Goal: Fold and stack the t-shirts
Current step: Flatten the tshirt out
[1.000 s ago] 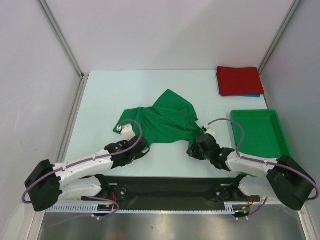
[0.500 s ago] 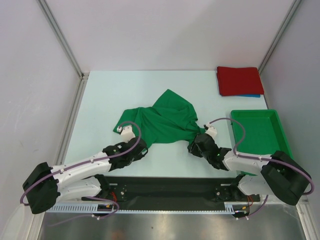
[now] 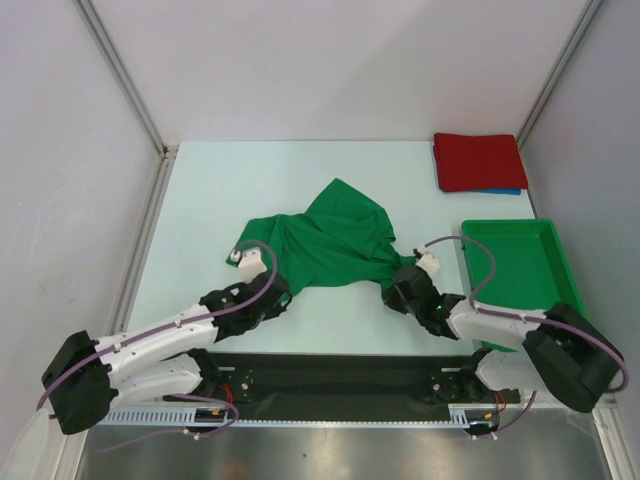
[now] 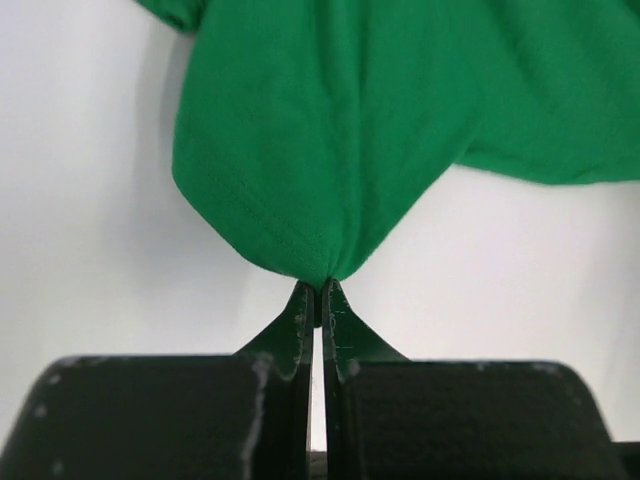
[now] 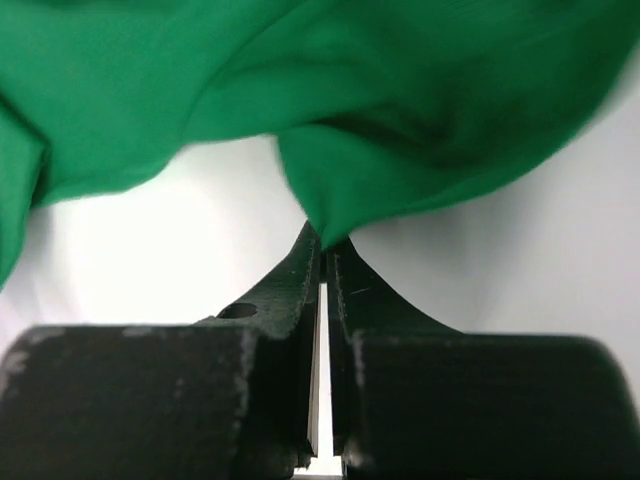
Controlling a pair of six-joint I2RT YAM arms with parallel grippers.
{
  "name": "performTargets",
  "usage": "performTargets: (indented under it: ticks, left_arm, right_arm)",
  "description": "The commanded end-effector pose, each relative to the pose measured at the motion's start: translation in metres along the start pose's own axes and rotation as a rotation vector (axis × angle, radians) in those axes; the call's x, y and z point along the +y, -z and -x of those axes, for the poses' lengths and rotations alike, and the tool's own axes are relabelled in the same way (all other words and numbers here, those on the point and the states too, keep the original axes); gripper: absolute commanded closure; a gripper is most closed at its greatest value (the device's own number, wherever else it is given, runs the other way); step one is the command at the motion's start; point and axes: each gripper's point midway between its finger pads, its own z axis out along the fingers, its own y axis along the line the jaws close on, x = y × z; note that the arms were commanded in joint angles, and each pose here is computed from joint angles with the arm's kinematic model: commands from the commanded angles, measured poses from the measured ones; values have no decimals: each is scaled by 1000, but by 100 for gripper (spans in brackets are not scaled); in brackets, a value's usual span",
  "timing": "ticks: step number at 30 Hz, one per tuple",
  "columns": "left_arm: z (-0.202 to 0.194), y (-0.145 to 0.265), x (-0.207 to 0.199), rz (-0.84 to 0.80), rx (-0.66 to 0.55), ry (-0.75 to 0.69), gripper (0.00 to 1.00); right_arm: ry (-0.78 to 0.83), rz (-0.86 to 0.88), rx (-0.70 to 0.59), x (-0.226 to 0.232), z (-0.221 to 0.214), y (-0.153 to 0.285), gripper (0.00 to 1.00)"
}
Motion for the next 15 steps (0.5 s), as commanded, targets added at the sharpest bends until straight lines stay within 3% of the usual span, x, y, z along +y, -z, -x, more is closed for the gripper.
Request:
performTargets:
  ticks: [1,7,15]
  left_arm:
    - [43,17,-13,-65,-84,8,100]
    - [112,48,-13,-138,-225,69,100]
    - [215,120,5,-97,-480,45,100]
  right_arm:
    - [13,-128,-58,-33,30,16,100]
    - [11,-97,-151,-40,94,64,100]
    - [-43,-83,-457,-37,235,152,100]
